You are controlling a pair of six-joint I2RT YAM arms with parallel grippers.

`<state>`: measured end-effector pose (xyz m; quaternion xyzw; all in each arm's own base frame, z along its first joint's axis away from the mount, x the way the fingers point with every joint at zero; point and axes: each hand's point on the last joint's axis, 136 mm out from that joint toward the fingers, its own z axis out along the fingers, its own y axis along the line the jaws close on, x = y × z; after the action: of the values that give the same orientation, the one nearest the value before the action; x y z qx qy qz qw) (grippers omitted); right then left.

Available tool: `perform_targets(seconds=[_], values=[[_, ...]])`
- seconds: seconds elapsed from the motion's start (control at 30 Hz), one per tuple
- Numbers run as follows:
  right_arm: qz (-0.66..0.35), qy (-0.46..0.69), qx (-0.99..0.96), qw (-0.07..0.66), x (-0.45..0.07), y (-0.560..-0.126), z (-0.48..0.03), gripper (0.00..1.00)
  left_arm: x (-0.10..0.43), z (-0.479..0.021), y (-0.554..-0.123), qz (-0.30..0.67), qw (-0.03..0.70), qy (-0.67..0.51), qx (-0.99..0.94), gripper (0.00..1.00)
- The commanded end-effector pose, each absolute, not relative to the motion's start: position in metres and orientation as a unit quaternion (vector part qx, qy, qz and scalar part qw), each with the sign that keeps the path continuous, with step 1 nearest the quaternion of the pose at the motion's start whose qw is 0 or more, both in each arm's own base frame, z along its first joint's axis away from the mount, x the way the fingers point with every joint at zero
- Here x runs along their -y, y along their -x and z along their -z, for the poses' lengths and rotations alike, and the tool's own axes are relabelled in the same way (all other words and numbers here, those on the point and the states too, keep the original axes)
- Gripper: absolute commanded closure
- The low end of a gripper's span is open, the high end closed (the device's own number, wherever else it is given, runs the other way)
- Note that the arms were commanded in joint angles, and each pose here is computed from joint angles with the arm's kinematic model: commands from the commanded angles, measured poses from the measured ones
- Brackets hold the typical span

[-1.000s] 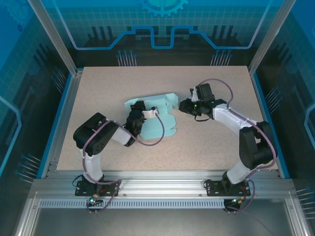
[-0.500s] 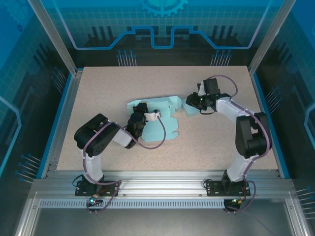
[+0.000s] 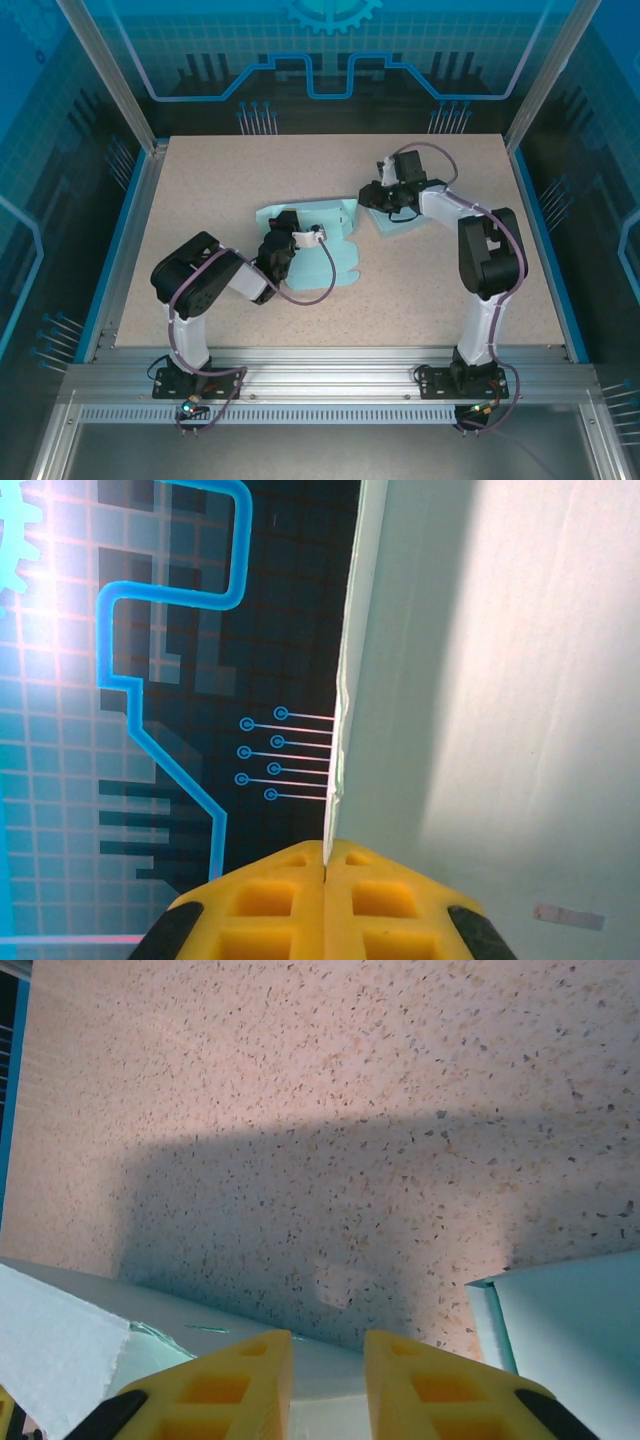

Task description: Fold the paper box

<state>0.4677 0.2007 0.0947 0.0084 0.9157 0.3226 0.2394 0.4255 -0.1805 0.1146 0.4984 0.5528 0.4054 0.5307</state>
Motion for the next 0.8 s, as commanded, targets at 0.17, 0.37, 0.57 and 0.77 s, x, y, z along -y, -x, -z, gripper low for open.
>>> perform_targets(seconds=[0.17, 0.37, 0.57, 0.77], values=[[-0.356, 0.057, -0.901, 0.241, -0.217, -0.447, -0.086, 0.72, 0.188, -0.106, -0.424, -0.404, 0.531, -0.515, -0.537, 1.0], [-0.36, 0.079, -0.891, 0.265, -0.212, -0.45, -0.087, 0.7, 0.187, -0.104, -0.42, -0.41, 0.526, -0.524, -0.529, 1.0], [-0.379, 0.095, -0.875, 0.284, -0.206, -0.46, -0.098, 0.68, 0.185, -0.1, -0.414, -0.422, 0.523, -0.524, -0.524, 1.0], [-0.399, 0.131, -0.859, 0.292, -0.217, -0.464, -0.098, 0.65, 0.188, -0.097, -0.414, -0.425, 0.521, -0.529, -0.518, 1.0]])
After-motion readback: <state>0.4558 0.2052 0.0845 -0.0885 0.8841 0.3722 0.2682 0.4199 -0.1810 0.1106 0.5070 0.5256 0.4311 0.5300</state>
